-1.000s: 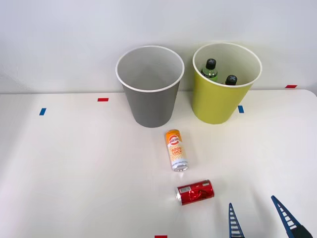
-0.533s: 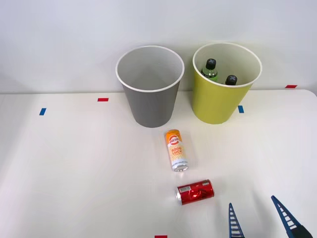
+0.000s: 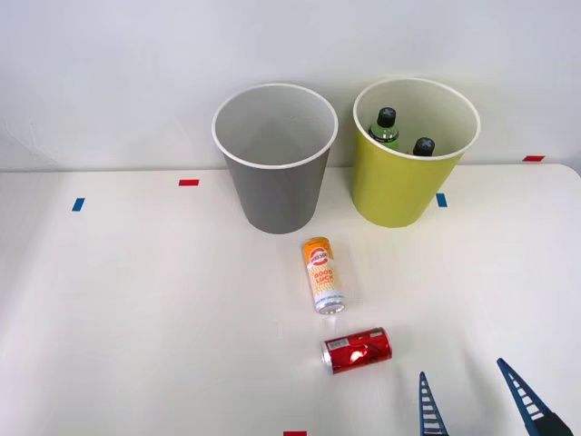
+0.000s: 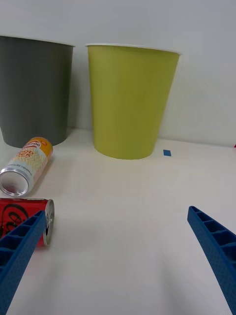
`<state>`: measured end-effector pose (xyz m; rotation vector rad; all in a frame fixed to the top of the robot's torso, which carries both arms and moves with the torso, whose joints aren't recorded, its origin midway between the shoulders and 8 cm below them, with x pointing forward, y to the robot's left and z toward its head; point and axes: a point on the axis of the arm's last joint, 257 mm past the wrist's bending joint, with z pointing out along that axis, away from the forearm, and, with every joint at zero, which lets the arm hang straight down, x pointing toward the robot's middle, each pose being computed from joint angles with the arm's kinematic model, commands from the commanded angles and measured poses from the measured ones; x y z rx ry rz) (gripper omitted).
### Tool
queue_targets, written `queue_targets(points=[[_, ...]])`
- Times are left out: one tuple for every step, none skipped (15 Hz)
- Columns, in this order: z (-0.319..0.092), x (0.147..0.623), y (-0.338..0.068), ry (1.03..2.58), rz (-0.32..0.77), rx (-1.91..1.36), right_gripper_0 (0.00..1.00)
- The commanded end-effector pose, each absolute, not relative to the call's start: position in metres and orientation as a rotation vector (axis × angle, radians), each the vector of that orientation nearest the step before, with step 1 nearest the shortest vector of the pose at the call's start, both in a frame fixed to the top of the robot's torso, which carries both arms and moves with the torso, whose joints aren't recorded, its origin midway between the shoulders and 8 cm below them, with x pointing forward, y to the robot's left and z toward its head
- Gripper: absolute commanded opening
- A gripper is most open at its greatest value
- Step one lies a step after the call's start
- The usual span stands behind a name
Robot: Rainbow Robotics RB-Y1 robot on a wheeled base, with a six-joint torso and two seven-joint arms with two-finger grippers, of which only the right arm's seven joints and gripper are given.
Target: Put cans in the gray bin, plastic bottles in the light green bin
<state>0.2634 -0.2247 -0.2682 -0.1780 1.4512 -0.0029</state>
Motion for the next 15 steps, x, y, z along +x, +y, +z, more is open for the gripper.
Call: queue_targets(points=[[-0.289, 0.259, -0.227, 1.503, -0.005, -0.182, 1.00], [-0.294, 0.258, -0.225, 1.512, 0.001, -0.183, 1.00], [-0.294, 0.259, -0.220, 1.507, 0.012, -0.195, 1.00], [-0.292, 0.259, -0.218, 1.502, 0.016, -0.204, 1.00], [-0.290, 0.259, -0.218, 1.497, 0.014, -0.207, 1.00], [-0.285, 0.259, -0.217, 1.488, 0.010, -0.214, 1.00], [-0.280, 0.261, -0.216, 1.477, 0.012, -0.215, 1.00], [-0.277, 0.264, -0.216, 1.477, 0.012, -0.210, 1.00], [-0.275, 0.270, -0.218, 1.500, 0.000, -0.208, 1.00], [-0.271, 0.275, -0.219, 1.526, -0.009, -0.209, 1.00], [-0.267, 0.280, -0.220, 1.561, -0.009, -0.189, 1.00], [-0.261, 0.286, -0.220, 1.617, 0.000, -0.152, 1.00], [-0.258, 0.290, -0.220, 1.663, 0.014, -0.118, 1.00], [-0.255, 0.295, -0.221, 1.720, 0.029, -0.083, 1.00], [-0.251, 0.301, -0.223, 1.747, 0.031, -0.065, 1.00]])
